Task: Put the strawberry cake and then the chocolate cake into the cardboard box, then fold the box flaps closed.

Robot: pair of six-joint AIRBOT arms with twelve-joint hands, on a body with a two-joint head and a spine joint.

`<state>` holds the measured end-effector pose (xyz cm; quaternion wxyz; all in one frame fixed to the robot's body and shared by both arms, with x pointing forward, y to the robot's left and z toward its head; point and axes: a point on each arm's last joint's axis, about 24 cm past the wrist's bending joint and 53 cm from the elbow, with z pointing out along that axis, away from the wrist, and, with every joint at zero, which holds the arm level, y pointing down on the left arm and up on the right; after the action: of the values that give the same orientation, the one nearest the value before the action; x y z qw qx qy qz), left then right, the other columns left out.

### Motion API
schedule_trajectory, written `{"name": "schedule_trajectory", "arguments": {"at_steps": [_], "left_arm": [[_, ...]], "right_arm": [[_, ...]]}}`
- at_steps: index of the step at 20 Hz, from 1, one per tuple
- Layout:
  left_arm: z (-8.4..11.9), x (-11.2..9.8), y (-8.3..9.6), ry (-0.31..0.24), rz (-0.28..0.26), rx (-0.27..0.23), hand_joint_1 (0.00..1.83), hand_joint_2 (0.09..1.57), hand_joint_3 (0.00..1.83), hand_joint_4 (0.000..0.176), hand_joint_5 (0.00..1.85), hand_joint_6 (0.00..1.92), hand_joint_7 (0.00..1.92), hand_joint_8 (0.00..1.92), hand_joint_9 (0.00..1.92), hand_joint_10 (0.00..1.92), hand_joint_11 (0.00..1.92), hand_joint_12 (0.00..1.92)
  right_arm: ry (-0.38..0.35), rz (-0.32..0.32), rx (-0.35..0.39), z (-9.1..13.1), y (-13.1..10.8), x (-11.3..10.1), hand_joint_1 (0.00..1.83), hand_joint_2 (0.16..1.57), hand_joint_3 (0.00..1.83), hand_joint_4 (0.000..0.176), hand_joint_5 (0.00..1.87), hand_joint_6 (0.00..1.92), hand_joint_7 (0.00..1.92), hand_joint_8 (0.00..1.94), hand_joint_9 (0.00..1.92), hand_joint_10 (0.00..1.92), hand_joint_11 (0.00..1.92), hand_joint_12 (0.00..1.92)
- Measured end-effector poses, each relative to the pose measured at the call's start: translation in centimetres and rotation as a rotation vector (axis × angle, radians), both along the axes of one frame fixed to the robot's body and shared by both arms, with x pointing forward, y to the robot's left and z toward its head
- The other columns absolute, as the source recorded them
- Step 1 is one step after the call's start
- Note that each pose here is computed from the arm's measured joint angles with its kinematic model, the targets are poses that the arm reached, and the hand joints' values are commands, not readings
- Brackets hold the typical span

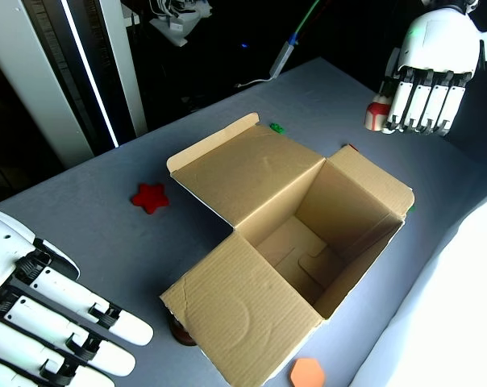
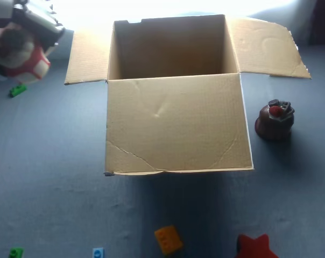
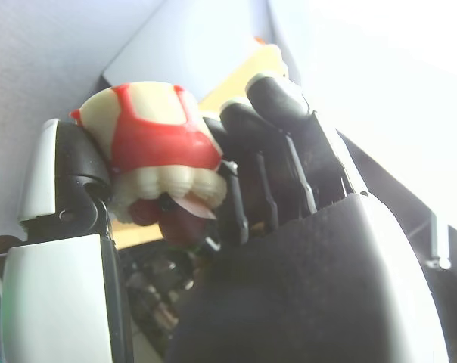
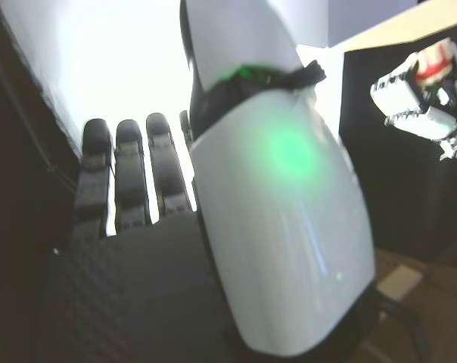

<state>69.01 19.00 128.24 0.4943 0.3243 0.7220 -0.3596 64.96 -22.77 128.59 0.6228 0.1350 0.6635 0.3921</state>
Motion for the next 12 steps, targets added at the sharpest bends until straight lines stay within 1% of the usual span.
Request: {"name": "schedule_trajectory", "arguments": {"at_steps": [1, 3, 4, 5, 6, 7, 8, 10, 12], "left_arm": [[0.1, 0.0, -0.6, -0.002, -0.011, 0.002, 1.1, 1.33, 0.0, 0.0, 0.63, 1.46, 0.58, 1.74, 0.39, 1.92, 0.4, 1.92], [0.7, -0.1, -1.7, -0.012, -0.035, -0.002, 1.11, 1.33, 0.0, 0.0, 0.63, 1.43, 0.6, 1.73, 0.39, 1.92, 0.37, 1.92], [1.1, -0.1, -2.2, -0.022, -0.045, -0.002, 1.11, 1.33, 0.0, 0.0, 0.63, 1.44, 0.59, 1.73, 0.39, 1.92, 0.39, 1.92], [1.5, -0.2, -2.8, -0.034, -0.055, -0.002, 1.11, 1.33, 0.0, 0.0, 0.65, 1.42, 0.57, 1.75, 0.38, 1.91, 0.39, 1.92], [1.9, -0.4, -3.5, -0.043, -0.07, -0.003, 1.11, 1.33, 0.0, 0.0, 0.66, 1.42, 0.56, 1.74, 0.37, 1.88, 0.38, 1.92], [2.0, -0.5, -4.0, -0.048, -0.08, 0.0, 1.09, 1.33, 0.0, 0.0, 0.64, 1.47, 0.55, 1.73, 0.37, 1.85, 0.39, 1.92], [2.0, -0.8, -5.3, -0.053, -0.106, 0.012, 1.09, 1.34, 0.0, 0.0, 0.63, 1.48, 0.56, 1.74, 0.38, 1.87, 0.38, 1.92], [2.0, -1.2, -6.9, -0.054, -0.143, 0.026, 1.09, 1.34, 0.0, 0.0, 0.6, 1.49, 0.58, 1.74, 0.38, 1.9, 0.39, 1.92], [2.2, -1.5, -8.7, -0.055, -0.174, 0.022, 1.09, 1.34, 0.0, 0.0, 0.6, 1.47, 0.57, 1.77, 0.38, 1.92, 0.4, 1.92]], "right_arm": [[0.0, 0.001, 0.0, 0.0, 0.0, 0.0, 1.13, 1.02, 0.01, 0.016, 0.06, 0.0, 0.06, 0.0, 0.05, 0.0, 0.0, 0.31], [0.005, -0.002, 0.001, -0.1, -0.1, 0.1, 1.11, 1.04, 0.01, 0.015, 0.03, 0.0, 0.05, 0.0, 0.05, 0.0, 0.0, 0.23], [0.012, -0.007, 0.002, -0.2, -0.3, 0.2, 1.13, 1.02, 0.0, 0.015, 0.06, 0.01, 0.06, 0.0, 0.07, 0.01, 0.0, 0.29], [0.025, -0.01, -0.008, -0.6, -0.6, 0.4, 1.14, 1.02, 0.0, 0.017, 0.06, 0.01, 0.06, 0.0, 0.07, 0.01, 0.0, 0.31], [0.045, -0.013, -0.02, -1.1, -1.0, 0.6, 1.14, 1.01, 0.0, 0.024, 0.05, 0.0, 0.07, 0.0, 0.08, 0.01, 0.0, 0.33], [0.059, -0.016, -0.033, -1.6, -1.2, 0.6, 1.16, 1.0, 0.0, 0.026, 0.04, 0.0, 0.07, 0.0, 0.09, 0.01, 0.0, 0.34], [0.09, -0.014, -0.047, -2.4, -1.4, 0.7, 1.14, 1.01, 0.0, 0.017, 0.03, 0.0, 0.07, 0.0, 0.08, 0.01, 0.0, 0.31], [0.101, -0.019, -0.065, -2.7, -1.8, 0.8, 1.11, 1.03, 0.0, 0.022, 0.04, 0.0, 0.06, 0.0, 0.08, 0.0, 0.0, 0.3], [0.078, -0.028, -0.115, -2.6, -2.1, 1.0, 1.09, 1.04, 0.01, 0.026, 0.04, 0.0, 0.05, 0.0, 0.08, 0.01, 0.0, 0.31]]}}
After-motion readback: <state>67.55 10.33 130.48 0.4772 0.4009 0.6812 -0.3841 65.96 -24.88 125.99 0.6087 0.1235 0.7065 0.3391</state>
